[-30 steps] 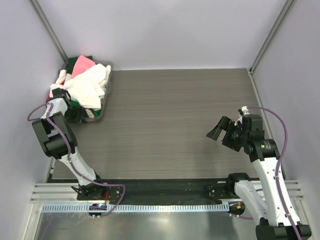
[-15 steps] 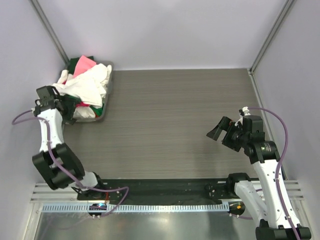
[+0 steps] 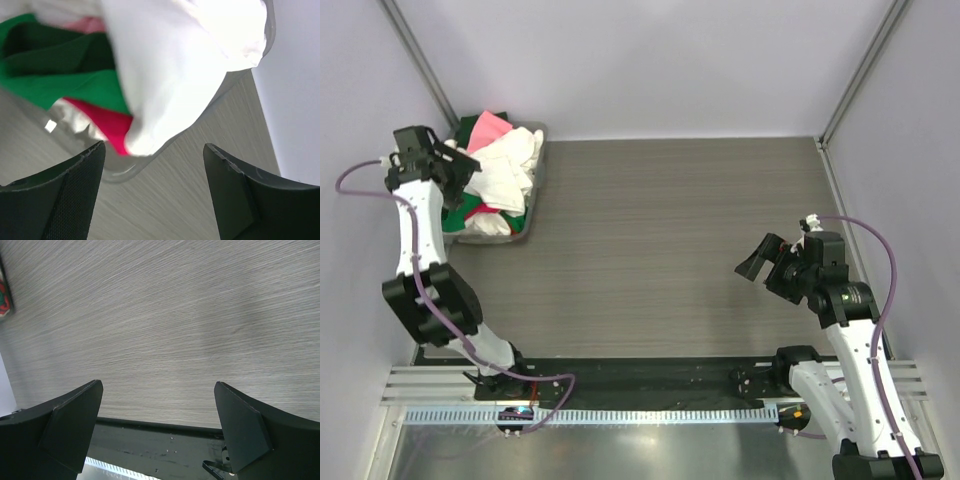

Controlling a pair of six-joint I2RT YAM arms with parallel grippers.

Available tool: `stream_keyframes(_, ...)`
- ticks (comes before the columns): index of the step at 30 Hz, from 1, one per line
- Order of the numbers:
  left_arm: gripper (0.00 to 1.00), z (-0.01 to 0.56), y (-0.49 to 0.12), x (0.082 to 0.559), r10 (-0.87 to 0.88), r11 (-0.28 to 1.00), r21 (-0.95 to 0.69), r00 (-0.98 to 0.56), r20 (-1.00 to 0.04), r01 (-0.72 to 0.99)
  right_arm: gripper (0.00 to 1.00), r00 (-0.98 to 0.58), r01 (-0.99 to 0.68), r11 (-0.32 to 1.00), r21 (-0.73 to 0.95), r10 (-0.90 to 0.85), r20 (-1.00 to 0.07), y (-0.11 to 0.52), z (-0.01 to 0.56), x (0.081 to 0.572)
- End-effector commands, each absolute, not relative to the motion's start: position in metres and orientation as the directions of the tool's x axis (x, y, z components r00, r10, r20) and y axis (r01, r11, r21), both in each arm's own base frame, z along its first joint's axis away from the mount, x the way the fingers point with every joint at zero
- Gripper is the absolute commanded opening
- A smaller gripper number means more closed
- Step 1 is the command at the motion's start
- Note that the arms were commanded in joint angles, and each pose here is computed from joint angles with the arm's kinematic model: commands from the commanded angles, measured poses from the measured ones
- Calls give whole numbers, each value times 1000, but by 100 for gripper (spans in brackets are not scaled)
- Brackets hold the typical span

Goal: Fold and stack the t-shirts

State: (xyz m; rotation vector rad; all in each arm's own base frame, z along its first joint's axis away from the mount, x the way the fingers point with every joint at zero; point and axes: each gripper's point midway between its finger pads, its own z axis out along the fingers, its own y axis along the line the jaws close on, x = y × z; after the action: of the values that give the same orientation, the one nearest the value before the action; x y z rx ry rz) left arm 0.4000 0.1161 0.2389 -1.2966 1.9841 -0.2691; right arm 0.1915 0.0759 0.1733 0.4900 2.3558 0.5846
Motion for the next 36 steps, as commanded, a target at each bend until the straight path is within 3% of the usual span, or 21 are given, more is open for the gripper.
stream_keyframes(1,80,239,107,424,-795,578,-453,-342,-501,-679,100,-705,182,834,520,480,-522,75,179,195)
stream_keyframes(7,75,214,108,450,-760,619,-343,-428,-489,-706,99,-706,177,837,517,474,-526,75,179,196)
stream_keyframes(16,67,202,114,444,-736,629,-265,-448,-508,-731,100,-719,181,837,516,471,-511,76,175,196)
stream_keyframes(19,56,200,113,446,-728,636,-262,-450,-518,-726,100,-718,180,837,517,471,-512,76,174,197)
stream_keyframes(22,23,193,112,450,-730,638,-261,-460,-506,-725,100,-718,177,838,517,469,-515,77,174,196)
stream_keyframes(25,0,190,110,459,-730,644,-268,-470,-496,-717,100,-718,182,836,517,472,-511,76,173,196)
stream_keyframes(26,0,191,110,461,-730,644,-269,-471,-495,-716,100,-717,181,836,518,472,-512,76,174,196)
stream_keyframes(32,0,251,92,482,-730,651,-380,-404,-551,-657,100,-711,186,836,517,477,-516,75,173,197)
stream_keyframes(35,0,337,56,495,-775,622,-585,-303,-554,-521,100,-701,188,835,518,483,-524,74,175,199)
stream_keyframes(36,0,393,45,501,-797,595,-682,-206,-568,-425,100,-698,191,834,517,486,-526,74,175,199)
